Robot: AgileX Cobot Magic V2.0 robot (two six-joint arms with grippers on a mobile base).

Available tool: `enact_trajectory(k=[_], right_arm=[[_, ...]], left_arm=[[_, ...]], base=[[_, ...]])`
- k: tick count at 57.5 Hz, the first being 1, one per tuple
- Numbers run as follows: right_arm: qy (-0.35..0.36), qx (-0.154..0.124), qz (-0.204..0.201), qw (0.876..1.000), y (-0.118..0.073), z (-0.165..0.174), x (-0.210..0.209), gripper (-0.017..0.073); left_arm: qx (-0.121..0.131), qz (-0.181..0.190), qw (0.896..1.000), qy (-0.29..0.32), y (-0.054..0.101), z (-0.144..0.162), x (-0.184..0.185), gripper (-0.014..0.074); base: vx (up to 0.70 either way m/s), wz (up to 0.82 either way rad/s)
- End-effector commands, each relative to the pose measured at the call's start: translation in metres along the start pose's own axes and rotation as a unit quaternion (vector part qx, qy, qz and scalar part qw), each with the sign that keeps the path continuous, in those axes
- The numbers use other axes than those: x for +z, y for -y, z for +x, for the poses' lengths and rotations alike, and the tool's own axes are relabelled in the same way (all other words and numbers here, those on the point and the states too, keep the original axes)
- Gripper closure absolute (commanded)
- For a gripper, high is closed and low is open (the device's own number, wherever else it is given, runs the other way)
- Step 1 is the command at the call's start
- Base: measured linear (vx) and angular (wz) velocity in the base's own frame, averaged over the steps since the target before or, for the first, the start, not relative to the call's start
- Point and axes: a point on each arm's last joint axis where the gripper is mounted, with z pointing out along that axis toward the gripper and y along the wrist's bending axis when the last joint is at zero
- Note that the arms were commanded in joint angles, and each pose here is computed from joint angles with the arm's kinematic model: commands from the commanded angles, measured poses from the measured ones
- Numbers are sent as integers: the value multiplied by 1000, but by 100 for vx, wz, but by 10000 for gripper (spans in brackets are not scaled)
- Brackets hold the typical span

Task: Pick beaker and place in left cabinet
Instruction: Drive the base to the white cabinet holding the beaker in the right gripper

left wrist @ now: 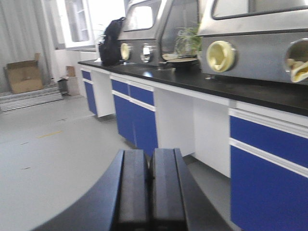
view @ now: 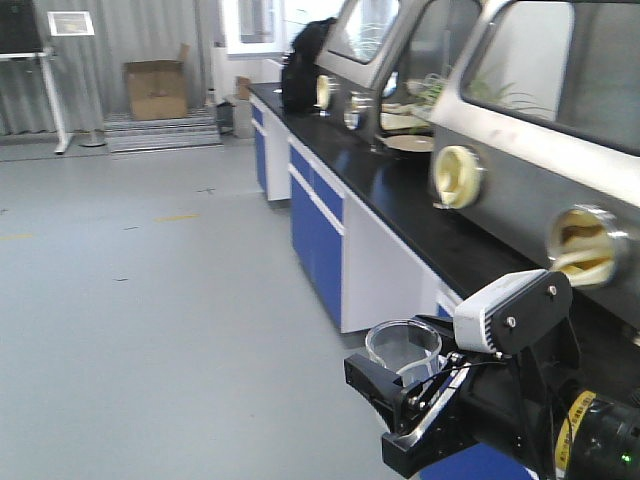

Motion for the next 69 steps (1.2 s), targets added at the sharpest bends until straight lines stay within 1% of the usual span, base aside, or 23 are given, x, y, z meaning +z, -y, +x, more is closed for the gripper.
enact_trajectory(k=[1, 18, 36, 52, 69], right_arm=[[50, -3, -11, 999, -2, -20, -6, 564], [50, -3, -11, 999, -2, -20, -6, 564], [50, -3, -11, 999, -2, -20, -6, 564], [50, -3, -11, 999, -2, -20, -6, 564], [50, -3, -12, 999, -2, -21, -6, 564]], left_arm=[[-6, -2, 999, 43, 0, -3, -1, 592], [-6, -2, 999, 43, 0, -3, -1, 592], [-6, -2, 999, 43, 0, -3, -1, 592], [-6, -2, 999, 43, 0, -3, -1, 592], [-6, -2, 999, 43, 0, -3, -1, 592]], base=[[17, 42], [23, 33], [35, 23], [45, 11], [58, 17]])
